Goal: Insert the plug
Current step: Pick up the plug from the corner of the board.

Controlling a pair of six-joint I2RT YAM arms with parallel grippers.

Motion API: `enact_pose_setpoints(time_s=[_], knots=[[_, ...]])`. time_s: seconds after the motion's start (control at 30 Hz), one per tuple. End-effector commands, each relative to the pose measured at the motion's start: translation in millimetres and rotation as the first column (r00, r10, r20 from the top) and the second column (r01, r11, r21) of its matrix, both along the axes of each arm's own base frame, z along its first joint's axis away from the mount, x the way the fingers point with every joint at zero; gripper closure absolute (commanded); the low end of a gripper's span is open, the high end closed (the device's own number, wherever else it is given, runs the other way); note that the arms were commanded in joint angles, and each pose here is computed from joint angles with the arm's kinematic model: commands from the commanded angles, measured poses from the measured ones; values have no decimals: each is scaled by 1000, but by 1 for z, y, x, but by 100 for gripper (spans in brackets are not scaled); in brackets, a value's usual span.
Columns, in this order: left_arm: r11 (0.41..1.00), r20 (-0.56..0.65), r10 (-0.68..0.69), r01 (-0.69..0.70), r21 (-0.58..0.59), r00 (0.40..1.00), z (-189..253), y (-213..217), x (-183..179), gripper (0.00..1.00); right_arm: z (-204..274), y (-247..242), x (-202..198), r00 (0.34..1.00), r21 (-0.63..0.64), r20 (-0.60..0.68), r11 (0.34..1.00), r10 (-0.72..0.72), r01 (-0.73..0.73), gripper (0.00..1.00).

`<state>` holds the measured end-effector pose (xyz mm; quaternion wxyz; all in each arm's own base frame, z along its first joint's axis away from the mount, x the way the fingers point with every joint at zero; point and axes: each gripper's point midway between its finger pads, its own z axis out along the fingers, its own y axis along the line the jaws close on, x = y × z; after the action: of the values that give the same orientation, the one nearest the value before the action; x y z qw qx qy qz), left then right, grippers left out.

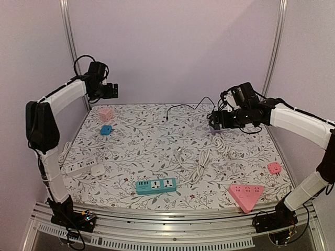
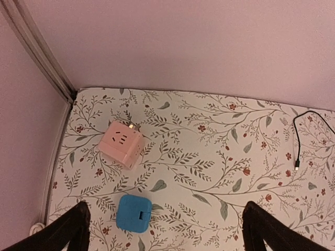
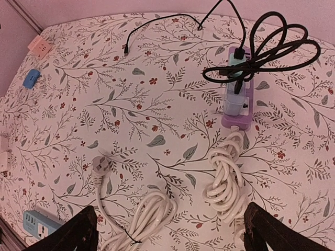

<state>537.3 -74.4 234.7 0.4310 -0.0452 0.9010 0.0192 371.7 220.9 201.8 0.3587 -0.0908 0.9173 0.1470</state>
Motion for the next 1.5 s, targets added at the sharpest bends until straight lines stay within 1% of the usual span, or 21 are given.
enact_pose_setpoints(time_s=[0.0, 0.17, 0.27, 0.37, 0.4, 0.53, 0.73, 0.93, 1.0, 1.03, 1.13, 1.2, 1.3, 1.4, 1.47], knots=[[995, -95, 102, -103, -6, 990, -41, 42, 40, 0, -8, -16, -11, 1000, -61, -11, 998, -15, 14, 5], [988, -111, 126, -135, -73, 986, -70, 73, 90, 1, -13, -22, -16, 1000, -112, -23, 994, -6, 3, 5], [986, -87, 104, -114, -120, 991, -87, 80, 116, 0, -14, -21, -15, 999, -128, -34, 992, 6, -10, 5], [987, -65, 80, -88, -137, 995, -105, 82, 134, 1, -21, -21, -13, 998, -153, -62, 988, 8, -17, 5], [986, -67, 90, -99, -136, 994, -112, 94, 137, 0, -23, -21, -13, 997, -165, -73, 986, 10, -22, 5], [988, -103, 60, -73, -133, 993, -143, 108, 139, 1, -29, -26, -14, 996, -209, -92, 978, 10, -29, 4], [980, -171, -128, 98, -172, 977, -180, 83, 130, 1, -31, -29, -13, 996, -238, -93, 971, 13, -35, 4], [965, -190, -231, 200, -169, 954, -193, 70, 121, 1, -36, -29, -14, 994, -243, -108, 969, 14, -40, 4], [964, -196, -248, 221, -150, 949, -195, 68, 117, 0, -35, -31, -15, 994, -247, -105, 968, 12, -38, 4], [966, -205, -248, 227, -120, 947, -195, 69, 116, 1, -35, -31, -15, 994, -249, -104, 968, 13, -39, 4], [967, -214, -251, 234, -102, 944, -199, 67, 114, 2, -34, -31, -15, 995, -248, -104, 968, 14, -39, 4], [970, -208, -240, 228, -78, 948, -197, 66, 116, 10, -34, -29, -15, 994, -243, -107, 969, 18, -44, 4], [972, -201, -234, 227, -56, 951, -194, 65, 116, 29, -35, -28, -16, 994, -238, -112, 970, 22, -48, 4], [964, -175, -264, 260, -48, 948, -187, 58, 115, 49, -36, -29, -17, 993, -241, -114, 969, 21, -48, 4], [960, -157, -279, 278, -34, 947, -179, 53, 114, 66, -37, -29, -17, 993, -241, -115, 969, 23, -51, 4]])
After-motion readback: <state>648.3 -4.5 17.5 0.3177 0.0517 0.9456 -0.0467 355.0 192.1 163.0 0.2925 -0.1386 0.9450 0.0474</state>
